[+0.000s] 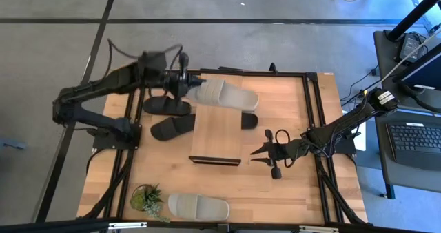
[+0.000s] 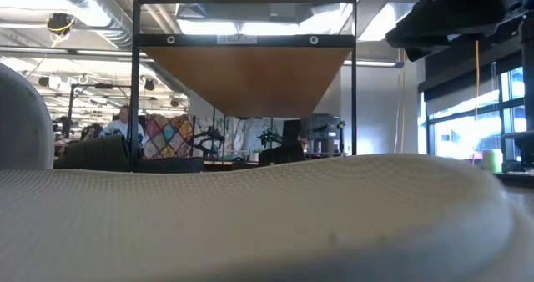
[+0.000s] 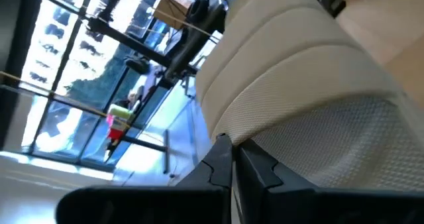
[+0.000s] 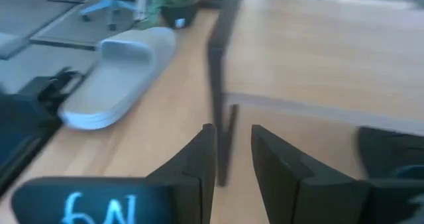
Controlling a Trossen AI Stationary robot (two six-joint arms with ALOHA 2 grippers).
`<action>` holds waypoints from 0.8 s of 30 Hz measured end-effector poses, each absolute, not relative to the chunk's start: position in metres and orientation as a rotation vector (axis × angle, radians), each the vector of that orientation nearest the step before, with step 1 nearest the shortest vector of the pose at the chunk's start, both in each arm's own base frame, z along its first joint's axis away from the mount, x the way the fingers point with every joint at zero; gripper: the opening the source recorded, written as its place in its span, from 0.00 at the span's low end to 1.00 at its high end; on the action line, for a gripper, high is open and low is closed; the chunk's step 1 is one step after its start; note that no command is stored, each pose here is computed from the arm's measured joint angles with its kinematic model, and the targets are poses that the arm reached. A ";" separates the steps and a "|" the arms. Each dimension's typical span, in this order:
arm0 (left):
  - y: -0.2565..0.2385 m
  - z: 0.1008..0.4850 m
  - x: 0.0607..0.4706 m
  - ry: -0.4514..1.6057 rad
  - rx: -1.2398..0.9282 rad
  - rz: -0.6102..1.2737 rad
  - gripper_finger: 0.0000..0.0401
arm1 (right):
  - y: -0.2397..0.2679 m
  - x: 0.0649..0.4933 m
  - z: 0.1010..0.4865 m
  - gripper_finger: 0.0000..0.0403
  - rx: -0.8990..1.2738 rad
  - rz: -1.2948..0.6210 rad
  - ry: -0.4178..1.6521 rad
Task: Pick and place slides into the shelf
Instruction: Put the top gray slide on the shelf
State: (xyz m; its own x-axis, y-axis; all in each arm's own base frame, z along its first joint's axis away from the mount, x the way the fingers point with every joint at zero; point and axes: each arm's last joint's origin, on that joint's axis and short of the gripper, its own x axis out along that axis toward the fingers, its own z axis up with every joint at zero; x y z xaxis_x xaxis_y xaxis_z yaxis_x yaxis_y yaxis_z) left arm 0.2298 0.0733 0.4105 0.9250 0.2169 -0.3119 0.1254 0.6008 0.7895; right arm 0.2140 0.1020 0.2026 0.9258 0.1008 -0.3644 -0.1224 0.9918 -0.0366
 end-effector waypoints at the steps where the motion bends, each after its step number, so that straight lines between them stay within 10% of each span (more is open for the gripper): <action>1: 0.083 0.408 0.230 0.397 0.920 0.040 0.00 | 0.101 0.214 0.203 0.24 -0.066 0.085 0.363; 24: 0.217 0.332 0.262 0.490 0.813 0.007 0.00 | 0.078 0.221 0.198 0.24 -0.003 -0.073 0.409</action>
State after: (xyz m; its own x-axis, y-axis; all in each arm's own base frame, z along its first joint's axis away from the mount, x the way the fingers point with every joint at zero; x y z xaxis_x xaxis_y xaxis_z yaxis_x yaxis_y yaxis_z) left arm 0.2617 0.2175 0.3318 0.8886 0.1904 -0.4172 0.1791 0.6935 0.6979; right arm 0.2212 0.0775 0.1985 0.9148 -0.0718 -0.3974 0.0705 0.9974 -0.0179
